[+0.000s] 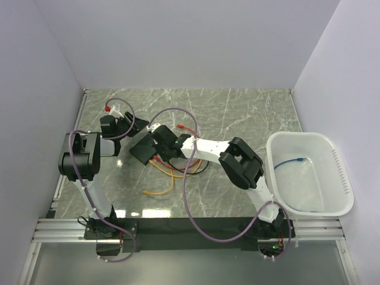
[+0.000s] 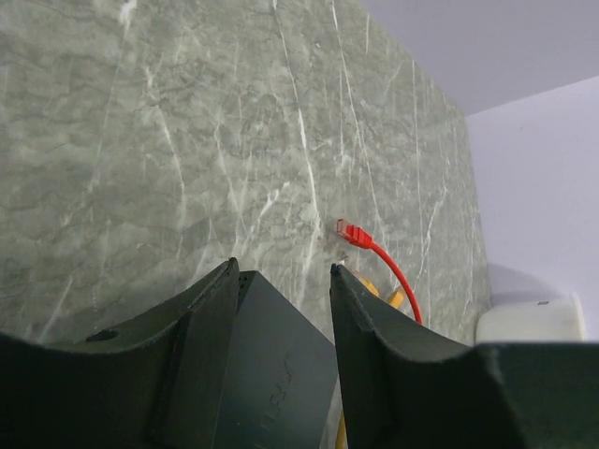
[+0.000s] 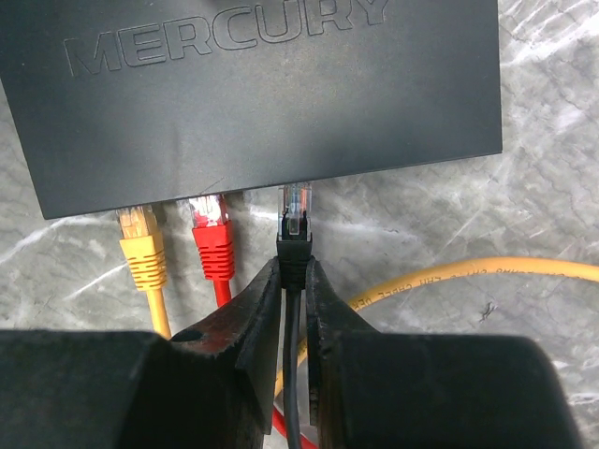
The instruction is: Insert the plug into the switch port
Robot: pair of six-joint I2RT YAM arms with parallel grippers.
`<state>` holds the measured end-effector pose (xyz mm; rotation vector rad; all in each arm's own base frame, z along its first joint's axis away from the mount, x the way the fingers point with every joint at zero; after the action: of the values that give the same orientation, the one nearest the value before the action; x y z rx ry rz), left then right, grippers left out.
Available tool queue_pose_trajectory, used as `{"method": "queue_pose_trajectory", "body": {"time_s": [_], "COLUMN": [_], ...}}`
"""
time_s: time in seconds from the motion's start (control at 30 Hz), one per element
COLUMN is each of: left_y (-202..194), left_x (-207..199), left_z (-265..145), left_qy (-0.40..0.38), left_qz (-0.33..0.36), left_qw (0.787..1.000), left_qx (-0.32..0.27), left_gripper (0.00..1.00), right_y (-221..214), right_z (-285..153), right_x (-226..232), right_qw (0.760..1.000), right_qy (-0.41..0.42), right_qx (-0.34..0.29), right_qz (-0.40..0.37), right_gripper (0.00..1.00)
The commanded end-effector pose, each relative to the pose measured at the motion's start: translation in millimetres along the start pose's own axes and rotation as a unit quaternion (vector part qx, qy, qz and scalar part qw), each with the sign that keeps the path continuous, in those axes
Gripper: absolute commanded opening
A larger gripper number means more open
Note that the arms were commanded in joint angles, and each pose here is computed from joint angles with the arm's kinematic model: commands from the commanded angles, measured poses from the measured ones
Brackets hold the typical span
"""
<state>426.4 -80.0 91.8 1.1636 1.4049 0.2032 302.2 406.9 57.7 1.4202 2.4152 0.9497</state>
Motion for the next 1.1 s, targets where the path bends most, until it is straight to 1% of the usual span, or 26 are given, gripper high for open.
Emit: {"method": "queue_pose_trajectory", "body": {"time_s": [0.0,0.43,0.73,1.07], "left_y": [6,2,2,0], "left_x": [-7,-6,-5,-4], "left_z": [7,10,11,11], "left_qy": [-0.014,-0.012,-0.010,-0.009], "left_qz": [0.016,0.013,0.011,0.010], "left_qw": [1.000,1.000,1.000,1.000], "left_qx": [-0.002,0.009,0.010,0.014], "left_gripper": [0.49,0.49,0.49,0.48], "right_y": [-2,-6,-17,-17], "right_z": [7,2,-2,1], "right_x": [6,6,6,6], "right_qw": [1.000,1.000,0.999,0.999], "right_qy": [-0.003,-0.008,-0.012,-0.027], "right_qx": [0.005,0.019,0.032,0.029], "right_qz": [-0.017,-0.015,-0.014,-0.011], "right_gripper": [0.00,0.00,0.00,0.00]}}
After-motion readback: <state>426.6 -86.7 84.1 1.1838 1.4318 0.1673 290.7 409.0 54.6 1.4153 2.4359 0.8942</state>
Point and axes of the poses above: each gripper's point midway between its finger pads, its own z axis out along the fingers, its own x axis along the line the jaws close on, y = z × x, the point moved 4 cm from there along -z, back along the fingers, and after that the axes turned 12 degrees about z, right-handed, at the moved point
